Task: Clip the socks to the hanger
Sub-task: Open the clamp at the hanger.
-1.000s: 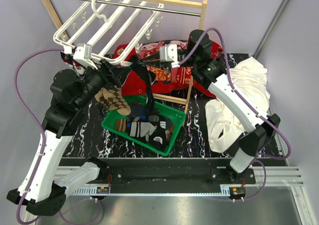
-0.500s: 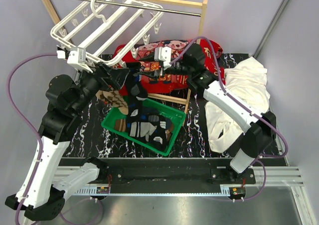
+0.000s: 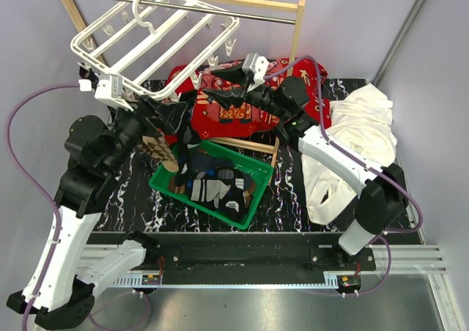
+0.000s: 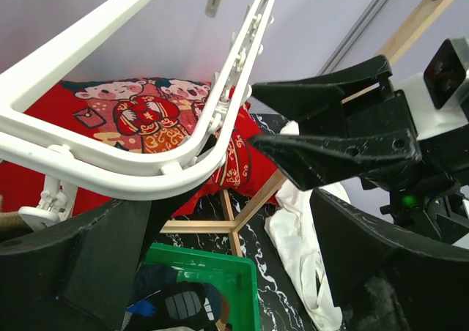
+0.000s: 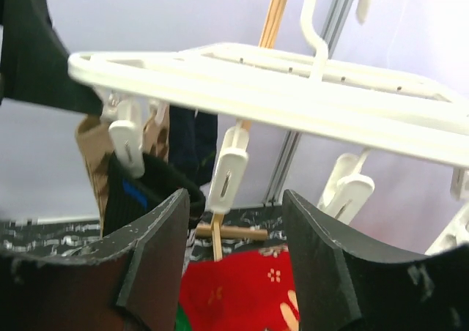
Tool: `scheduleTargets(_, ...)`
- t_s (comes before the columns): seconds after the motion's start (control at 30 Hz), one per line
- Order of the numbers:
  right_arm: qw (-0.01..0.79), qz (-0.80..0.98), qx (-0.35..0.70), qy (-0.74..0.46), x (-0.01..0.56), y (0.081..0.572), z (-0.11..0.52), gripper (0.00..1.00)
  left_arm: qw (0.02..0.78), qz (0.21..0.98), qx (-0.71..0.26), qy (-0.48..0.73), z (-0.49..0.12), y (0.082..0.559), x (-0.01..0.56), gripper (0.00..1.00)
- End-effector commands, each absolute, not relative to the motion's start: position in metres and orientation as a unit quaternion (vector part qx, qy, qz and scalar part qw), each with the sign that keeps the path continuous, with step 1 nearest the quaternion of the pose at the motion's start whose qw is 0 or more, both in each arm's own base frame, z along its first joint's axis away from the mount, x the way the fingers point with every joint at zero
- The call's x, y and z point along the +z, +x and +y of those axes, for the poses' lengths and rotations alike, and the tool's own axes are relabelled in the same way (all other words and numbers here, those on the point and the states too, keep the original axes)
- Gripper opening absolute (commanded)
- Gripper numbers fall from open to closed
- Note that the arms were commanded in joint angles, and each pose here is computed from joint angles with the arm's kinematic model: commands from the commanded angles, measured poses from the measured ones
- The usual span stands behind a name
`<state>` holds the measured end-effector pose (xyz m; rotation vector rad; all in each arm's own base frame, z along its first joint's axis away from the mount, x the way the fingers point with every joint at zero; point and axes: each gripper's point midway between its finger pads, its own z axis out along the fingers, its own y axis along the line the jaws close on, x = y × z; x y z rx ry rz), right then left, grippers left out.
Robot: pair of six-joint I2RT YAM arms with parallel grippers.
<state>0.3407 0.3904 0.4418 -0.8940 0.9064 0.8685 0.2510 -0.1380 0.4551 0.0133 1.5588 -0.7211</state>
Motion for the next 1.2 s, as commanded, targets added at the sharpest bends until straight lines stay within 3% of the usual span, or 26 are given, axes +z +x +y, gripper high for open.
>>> scheduleTargets(0.0,0.746,0.372,0.42,-0.359,0.478,0.343,0.392,0.61,0.685,0.657,-0.316,0.016,-0.133,0.244,0.476,0.94)
scheduleTargets(0.67,0.743,0.351,0.441,-0.36,0.47,0.347,0.431,0.59,0.69,0.643,-0.329,0.04,-0.135,0.229,0.486,0.94)
scheduleTargets(1.17,0.73,0.365,0.449,-0.364,0.454,0.332,0.433,0.27,0.673,0.618,-0.396,0.094,-0.158,0.206,0.513,0.95)
